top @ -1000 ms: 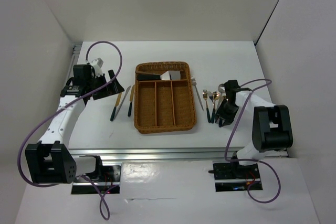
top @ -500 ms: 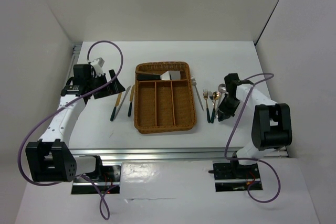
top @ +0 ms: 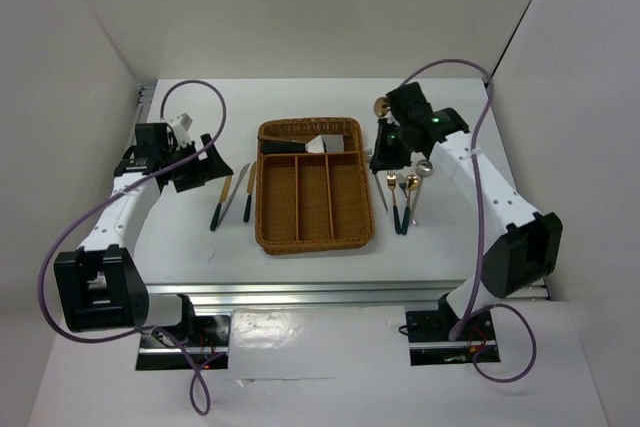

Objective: Sort the eating utensils into containers

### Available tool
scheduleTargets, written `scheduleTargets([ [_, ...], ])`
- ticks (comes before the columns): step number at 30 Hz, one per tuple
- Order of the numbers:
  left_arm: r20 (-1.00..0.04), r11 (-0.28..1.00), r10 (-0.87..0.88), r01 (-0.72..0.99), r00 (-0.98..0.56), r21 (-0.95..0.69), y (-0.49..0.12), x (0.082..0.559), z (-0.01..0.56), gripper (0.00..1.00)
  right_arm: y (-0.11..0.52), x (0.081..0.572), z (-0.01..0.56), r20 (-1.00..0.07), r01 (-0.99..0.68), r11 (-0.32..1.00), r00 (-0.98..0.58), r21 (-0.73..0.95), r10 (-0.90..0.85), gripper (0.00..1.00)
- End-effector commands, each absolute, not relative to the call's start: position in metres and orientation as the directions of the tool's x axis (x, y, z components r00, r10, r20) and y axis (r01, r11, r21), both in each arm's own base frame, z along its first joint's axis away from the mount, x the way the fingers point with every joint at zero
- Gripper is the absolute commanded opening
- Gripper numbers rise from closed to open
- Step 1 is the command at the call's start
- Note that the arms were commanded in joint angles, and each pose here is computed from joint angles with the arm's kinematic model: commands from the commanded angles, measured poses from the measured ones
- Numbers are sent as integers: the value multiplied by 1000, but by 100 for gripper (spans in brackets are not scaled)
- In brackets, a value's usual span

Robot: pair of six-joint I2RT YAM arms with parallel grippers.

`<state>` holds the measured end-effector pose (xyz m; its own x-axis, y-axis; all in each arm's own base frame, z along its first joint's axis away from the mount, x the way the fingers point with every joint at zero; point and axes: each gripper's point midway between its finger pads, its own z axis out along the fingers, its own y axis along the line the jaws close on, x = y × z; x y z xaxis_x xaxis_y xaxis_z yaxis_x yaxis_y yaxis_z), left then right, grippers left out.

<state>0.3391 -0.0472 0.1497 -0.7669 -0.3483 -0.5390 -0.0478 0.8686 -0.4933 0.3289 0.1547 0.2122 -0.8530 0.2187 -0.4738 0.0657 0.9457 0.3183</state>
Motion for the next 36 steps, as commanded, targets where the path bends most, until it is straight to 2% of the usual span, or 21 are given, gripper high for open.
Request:
scheduleTargets([
  [1, -554, 862, -350, -27, -755, -507, -47, 342, 158, 100, 203, 323, 196, -454, -99, 941, -889, 323, 63, 0],
  [5, -555, 864, -373, -60, -744, -500, -37, 337, 155, 100, 240, 302, 171, -454, -244, 929, -886, 279, -96, 0],
  [10, -541, 855, -394, -80, -743, -513, -33, 332, 147, 100, 237, 294, 120, -349, -223, 950, -927, 218, -137, 0],
  [16, -548, 855, -400, -84, -734, -512, -30, 332, 147, 100, 236, 298, 108, -328, -173, 964, -939, 202, -100, 0],
  [26, -542, 844, -397, -62, -741, -533, -35, 333, 148, 100, 228, 273, 43, -168, -55, 984, -985, 172, -26, 0],
  [30, -534, 843, -398, -67, -746, -534, -36, 331, 145, 100, 228, 271, 43, -157, -34, 985, -988, 170, -7, 0],
  [31, -534, 843, -398, -67, -746, -534, -36, 331, 145, 100, 228, 271, 43, -157, -34, 985, -988, 170, -7, 11],
  [34, -535, 846, -399, -74, -745, -528, -34, 331, 141, 100, 233, 278, 60, -195, -41, 980, -981, 195, -2, 32],
  [35, -526, 845, -400, -79, -750, -529, -35, 328, 137, 100, 236, 283, 76, -211, -45, 978, -977, 206, 0, 47],
  [36, -526, 845, -400, -79, -750, -529, -35, 328, 137, 100, 238, 286, 85, -221, -47, 976, -975, 212, 1, 51],
])
